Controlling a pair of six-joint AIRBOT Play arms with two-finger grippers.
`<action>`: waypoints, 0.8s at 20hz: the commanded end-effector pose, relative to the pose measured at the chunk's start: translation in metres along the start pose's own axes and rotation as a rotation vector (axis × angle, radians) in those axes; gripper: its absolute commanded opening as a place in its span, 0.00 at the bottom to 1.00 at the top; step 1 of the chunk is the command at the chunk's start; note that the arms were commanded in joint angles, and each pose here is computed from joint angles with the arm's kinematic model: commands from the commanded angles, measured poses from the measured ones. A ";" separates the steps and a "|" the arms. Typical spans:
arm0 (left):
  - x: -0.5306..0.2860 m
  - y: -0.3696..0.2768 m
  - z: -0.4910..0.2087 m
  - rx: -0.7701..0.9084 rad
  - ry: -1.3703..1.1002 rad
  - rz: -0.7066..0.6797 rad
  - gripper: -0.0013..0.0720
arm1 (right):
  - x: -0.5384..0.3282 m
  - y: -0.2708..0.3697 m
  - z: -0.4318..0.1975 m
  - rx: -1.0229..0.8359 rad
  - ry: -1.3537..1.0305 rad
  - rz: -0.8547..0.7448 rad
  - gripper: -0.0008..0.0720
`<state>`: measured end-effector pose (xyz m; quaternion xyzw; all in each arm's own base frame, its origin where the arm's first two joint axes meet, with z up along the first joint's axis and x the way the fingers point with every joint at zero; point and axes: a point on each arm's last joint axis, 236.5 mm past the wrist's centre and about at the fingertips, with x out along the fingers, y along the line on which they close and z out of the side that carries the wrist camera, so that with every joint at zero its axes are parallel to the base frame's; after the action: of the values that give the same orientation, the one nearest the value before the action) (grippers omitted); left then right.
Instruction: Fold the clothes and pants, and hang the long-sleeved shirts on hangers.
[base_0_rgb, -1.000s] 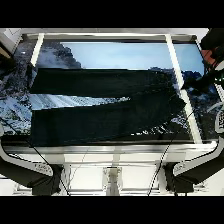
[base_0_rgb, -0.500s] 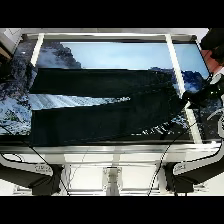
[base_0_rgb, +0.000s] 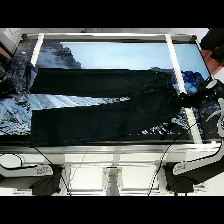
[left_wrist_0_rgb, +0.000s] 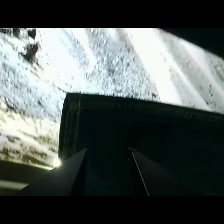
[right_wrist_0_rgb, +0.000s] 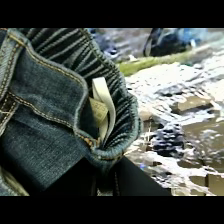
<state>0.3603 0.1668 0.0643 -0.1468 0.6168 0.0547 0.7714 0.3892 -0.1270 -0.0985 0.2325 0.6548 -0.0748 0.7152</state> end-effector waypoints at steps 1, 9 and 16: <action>0.019 0.013 -0.057 -0.055 0.069 0.004 0.40 | -0.009 0.000 -0.010 -0.031 0.029 -0.009 0.05; 0.066 0.023 -0.179 -0.300 0.181 -0.118 0.54 | -0.051 0.003 -0.027 -0.094 0.032 -0.039 0.05; 0.066 0.082 -0.227 -0.403 0.292 0.125 0.59 | -0.057 0.006 -0.045 -0.111 0.099 -0.027 0.05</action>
<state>0.1703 0.1478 -0.0502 -0.2934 0.6867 0.1417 0.6499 0.3506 -0.1176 -0.0458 0.1863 0.6856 -0.0439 0.7024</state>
